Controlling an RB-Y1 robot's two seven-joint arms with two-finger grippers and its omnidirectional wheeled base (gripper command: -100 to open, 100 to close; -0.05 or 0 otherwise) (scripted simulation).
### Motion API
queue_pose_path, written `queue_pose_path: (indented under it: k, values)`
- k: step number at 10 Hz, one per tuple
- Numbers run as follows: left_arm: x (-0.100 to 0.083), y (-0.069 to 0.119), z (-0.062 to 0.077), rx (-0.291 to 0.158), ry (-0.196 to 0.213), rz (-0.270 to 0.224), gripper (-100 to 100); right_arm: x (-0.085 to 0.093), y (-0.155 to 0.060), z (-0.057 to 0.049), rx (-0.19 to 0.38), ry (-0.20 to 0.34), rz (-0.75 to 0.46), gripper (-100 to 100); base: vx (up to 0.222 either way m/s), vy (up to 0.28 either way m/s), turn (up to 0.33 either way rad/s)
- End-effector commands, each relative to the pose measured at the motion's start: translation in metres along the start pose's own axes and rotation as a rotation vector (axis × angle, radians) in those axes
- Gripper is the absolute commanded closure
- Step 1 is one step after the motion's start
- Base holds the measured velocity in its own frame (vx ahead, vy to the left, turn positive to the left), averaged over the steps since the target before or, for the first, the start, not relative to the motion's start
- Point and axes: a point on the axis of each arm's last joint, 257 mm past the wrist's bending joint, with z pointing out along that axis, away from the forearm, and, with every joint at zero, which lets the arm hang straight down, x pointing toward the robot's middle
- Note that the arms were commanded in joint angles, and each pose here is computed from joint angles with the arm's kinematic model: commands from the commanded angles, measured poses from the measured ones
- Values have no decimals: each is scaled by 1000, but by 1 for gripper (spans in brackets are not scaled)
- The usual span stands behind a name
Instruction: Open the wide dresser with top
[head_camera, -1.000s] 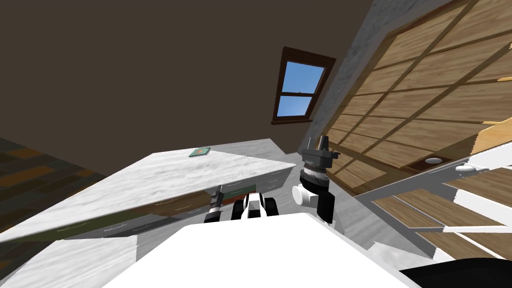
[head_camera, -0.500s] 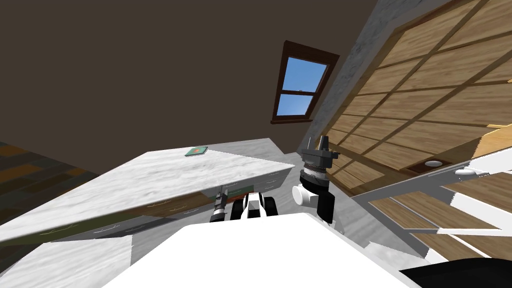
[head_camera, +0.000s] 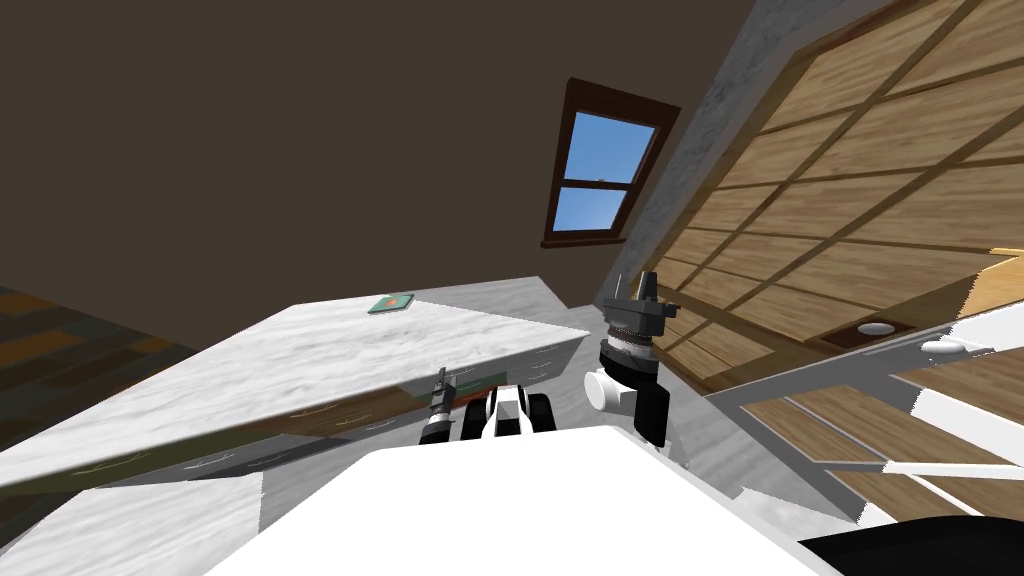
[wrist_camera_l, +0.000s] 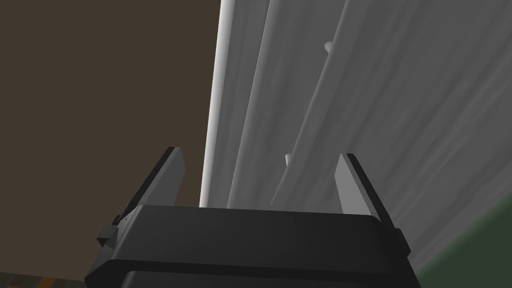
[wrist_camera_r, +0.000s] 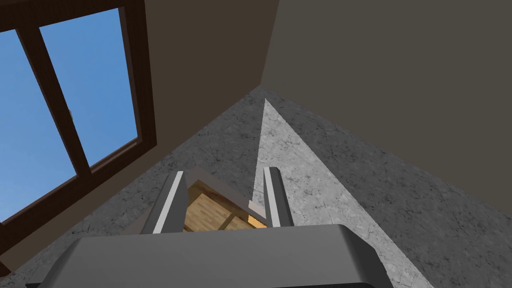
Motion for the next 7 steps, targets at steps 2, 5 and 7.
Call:
queue_pose_path:
  k: [2, 5, 7]
  values:
    - [0, -3, -2, 17, 3, 1, 100, 0, 0, 0, 0, 0, 0, 0, -5, 10, -21]
    - [2, -4, 5, 5, 9, 1, 100, 0, 0, 0, 0, 0, 0, 0, -157, -34, 22]
    - [3, -4, 10, -6, 12, 1, 100, 0, 0, 0, 0, 0, 0, 0, -212, -37, 31]
